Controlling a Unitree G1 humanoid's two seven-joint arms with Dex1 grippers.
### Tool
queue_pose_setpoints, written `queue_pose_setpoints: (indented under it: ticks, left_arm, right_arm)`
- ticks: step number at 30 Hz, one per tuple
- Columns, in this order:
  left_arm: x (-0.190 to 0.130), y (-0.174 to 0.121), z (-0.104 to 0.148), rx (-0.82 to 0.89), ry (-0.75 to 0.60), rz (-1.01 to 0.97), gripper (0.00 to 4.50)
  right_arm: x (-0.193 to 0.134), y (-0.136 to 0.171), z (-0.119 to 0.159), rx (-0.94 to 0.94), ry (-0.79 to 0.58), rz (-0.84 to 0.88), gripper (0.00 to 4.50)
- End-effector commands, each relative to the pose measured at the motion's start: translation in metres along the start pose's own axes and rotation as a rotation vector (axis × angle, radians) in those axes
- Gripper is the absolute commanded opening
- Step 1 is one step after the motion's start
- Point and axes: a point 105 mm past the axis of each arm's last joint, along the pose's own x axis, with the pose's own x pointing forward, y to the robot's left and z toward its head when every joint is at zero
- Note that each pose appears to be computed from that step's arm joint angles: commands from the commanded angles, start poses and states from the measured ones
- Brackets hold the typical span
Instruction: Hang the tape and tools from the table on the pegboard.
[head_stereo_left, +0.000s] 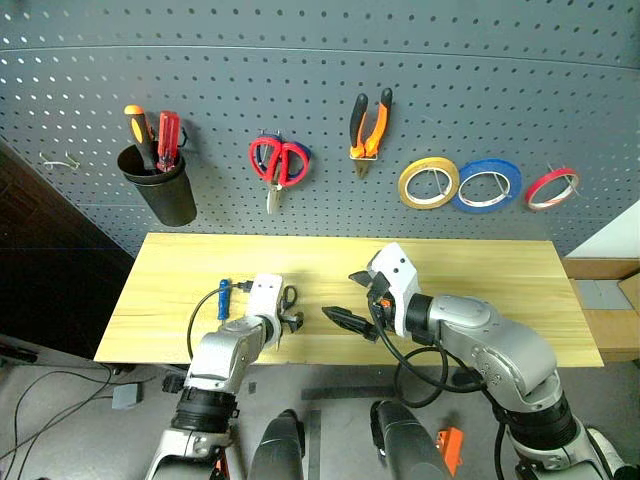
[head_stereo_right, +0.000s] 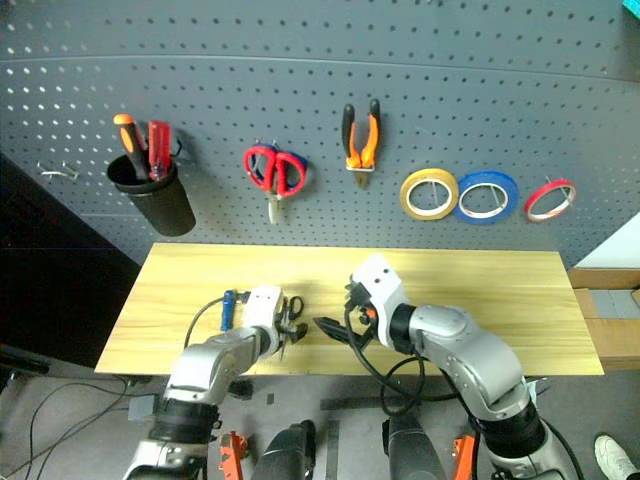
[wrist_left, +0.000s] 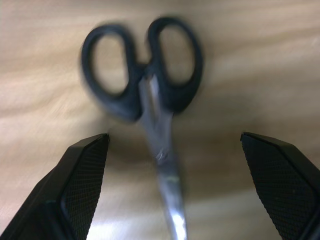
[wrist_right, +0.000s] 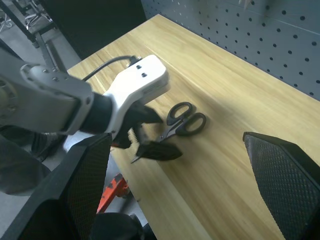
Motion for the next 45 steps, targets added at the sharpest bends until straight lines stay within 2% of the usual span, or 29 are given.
queue_pose_setpoints:
  ticks: [1,4,5,7,14,18,25,29,33,40,45]
  left_arm:
    - [0.009,0.005,-0.030,-0.027,0.113,0.036,4.46]
    - [0.010,0.006,-0.035,-0.034,0.134,0.046,4.46]
    - [0.010,0.005,-0.037,-0.040,0.139,0.047,4.08]
    - [0.010,0.005,-0.039,-0.045,0.146,0.050,3.68]
    - [0.009,0.002,-0.046,-0.010,0.165,0.046,1.54]
    - [0.009,0.005,-0.044,-0.059,0.134,0.046,0.36]
    - [-0.007,0.009,-0.020,-0.111,-0.004,0.014,0.33]
    - [-0.038,0.014,0.025,0.086,-0.292,0.007,0.29]
    - [-0.086,0.007,0.061,0.279,-0.588,0.004,0.29]
    - [-0.135,-0.001,0.093,0.408,-0.855,0.058,0.29]
    - [-0.151,-0.004,0.113,0.433,-0.962,0.087,0.29]
  right_arm:
    - [-0.004,0.003,0.013,-0.009,-0.048,0.012,4.50]
    - [-0.005,0.000,0.014,0.011,-0.052,0.003,4.50]
    - [-0.005,-0.001,0.015,0.024,-0.057,-0.001,4.50]
    - [-0.006,-0.004,0.018,0.053,-0.066,-0.007,4.50]
    - [-0.004,-0.007,0.020,0.114,-0.069,-0.014,4.50]
    - [-0.004,-0.008,0.020,0.113,-0.067,-0.023,4.50]
    - [-0.007,-0.008,0.026,0.021,-0.093,-0.049,4.50]
    - [-0.011,-0.015,0.038,-0.094,-0.158,-0.113,4.50]
    - [-0.018,-0.016,0.059,-0.189,-0.275,-0.140,4.50]
    - [-0.022,-0.017,0.076,-0.200,-0.373,-0.132,4.50]
    - [-0.020,-0.023,0.082,-0.208,-0.392,-0.162,4.50]
